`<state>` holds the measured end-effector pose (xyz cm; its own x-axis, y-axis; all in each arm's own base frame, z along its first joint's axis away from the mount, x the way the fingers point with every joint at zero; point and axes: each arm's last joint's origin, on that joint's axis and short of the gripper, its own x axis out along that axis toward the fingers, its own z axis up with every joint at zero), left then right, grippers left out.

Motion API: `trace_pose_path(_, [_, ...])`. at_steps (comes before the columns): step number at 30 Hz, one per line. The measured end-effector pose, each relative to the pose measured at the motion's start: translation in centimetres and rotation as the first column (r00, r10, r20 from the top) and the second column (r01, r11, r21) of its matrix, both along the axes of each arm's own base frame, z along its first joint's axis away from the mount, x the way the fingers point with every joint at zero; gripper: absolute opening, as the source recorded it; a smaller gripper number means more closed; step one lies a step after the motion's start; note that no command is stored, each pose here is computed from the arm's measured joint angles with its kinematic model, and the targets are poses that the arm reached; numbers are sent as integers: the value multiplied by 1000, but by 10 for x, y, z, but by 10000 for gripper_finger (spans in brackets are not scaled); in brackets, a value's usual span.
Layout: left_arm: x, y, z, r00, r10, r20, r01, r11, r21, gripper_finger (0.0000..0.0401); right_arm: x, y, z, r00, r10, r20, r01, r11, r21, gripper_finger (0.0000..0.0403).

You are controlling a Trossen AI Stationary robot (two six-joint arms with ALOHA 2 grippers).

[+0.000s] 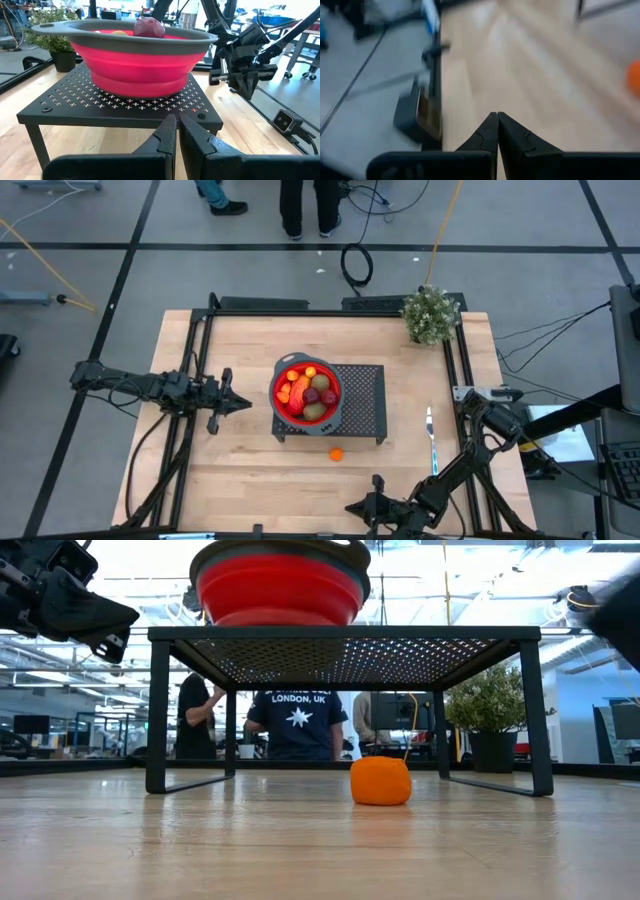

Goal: Pick & Place Fruit
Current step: Put the tangerine into the red colander on the shelf

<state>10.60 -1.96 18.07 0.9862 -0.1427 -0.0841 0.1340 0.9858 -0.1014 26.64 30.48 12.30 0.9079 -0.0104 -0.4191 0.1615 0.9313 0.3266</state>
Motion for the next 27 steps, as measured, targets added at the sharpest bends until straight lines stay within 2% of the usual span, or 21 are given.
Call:
trace_pose_path(6, [0,0,0,1000,0,1,0,1000,0,19,1,-2,2,994,-83,73,88,993,-74,0])
trace_pose_path(27, [0,0,1,1000,1,7,-1,1000,-9,19,3,-8,-2,977,-178,116,193,972,-136,0])
